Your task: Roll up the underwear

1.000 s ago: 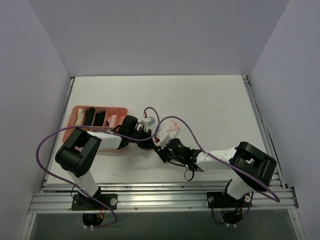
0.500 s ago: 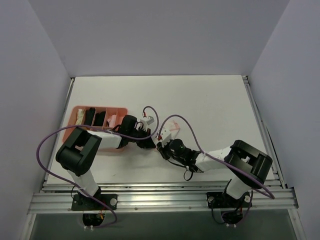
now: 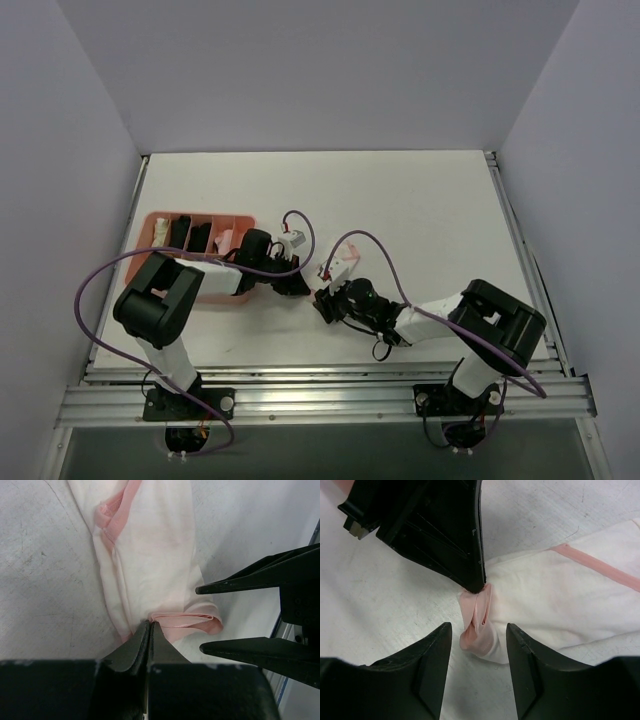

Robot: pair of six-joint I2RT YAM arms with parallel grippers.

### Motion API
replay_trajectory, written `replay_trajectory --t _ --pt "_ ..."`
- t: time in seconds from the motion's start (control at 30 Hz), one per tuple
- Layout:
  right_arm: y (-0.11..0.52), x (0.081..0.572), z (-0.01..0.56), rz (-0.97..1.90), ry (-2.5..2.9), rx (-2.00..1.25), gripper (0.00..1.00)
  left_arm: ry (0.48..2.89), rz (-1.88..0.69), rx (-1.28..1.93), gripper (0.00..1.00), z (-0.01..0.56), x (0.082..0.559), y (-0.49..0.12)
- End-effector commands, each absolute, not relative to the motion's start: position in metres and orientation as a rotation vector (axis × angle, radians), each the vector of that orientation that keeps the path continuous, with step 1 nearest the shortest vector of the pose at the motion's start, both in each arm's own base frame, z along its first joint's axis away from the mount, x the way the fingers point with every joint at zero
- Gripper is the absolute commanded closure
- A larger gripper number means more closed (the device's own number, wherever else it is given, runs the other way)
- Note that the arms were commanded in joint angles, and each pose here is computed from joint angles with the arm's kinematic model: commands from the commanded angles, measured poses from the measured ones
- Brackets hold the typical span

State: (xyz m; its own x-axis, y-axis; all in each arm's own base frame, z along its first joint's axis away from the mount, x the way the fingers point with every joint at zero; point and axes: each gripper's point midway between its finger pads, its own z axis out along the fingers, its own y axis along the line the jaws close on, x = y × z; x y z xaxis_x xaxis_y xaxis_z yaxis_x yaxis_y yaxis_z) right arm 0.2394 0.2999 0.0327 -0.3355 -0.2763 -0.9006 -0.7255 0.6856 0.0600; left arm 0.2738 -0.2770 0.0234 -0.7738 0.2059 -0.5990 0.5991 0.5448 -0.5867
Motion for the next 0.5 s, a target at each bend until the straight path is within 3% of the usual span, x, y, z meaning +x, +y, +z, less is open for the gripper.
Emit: replay_trajectory --t 0.0,0.27,0.47 --pt "0.312 0.240 0.049 0.626 1.831 -0.794 0.56 2.330 -1.103 0.647 0.98 0.016 0.283 -0.275" --pt "0.313 0.244 0.036 0.571 1.863 -0.817 0.54 2.333 -1.105 0.647 0.98 0.015 0.282 -0.275" --pt "0.307 0.254 0.037 0.511 1.858 -0.770 0.62 2.337 -1.098 0.642 0.98 0.014 0.283 -0.275"
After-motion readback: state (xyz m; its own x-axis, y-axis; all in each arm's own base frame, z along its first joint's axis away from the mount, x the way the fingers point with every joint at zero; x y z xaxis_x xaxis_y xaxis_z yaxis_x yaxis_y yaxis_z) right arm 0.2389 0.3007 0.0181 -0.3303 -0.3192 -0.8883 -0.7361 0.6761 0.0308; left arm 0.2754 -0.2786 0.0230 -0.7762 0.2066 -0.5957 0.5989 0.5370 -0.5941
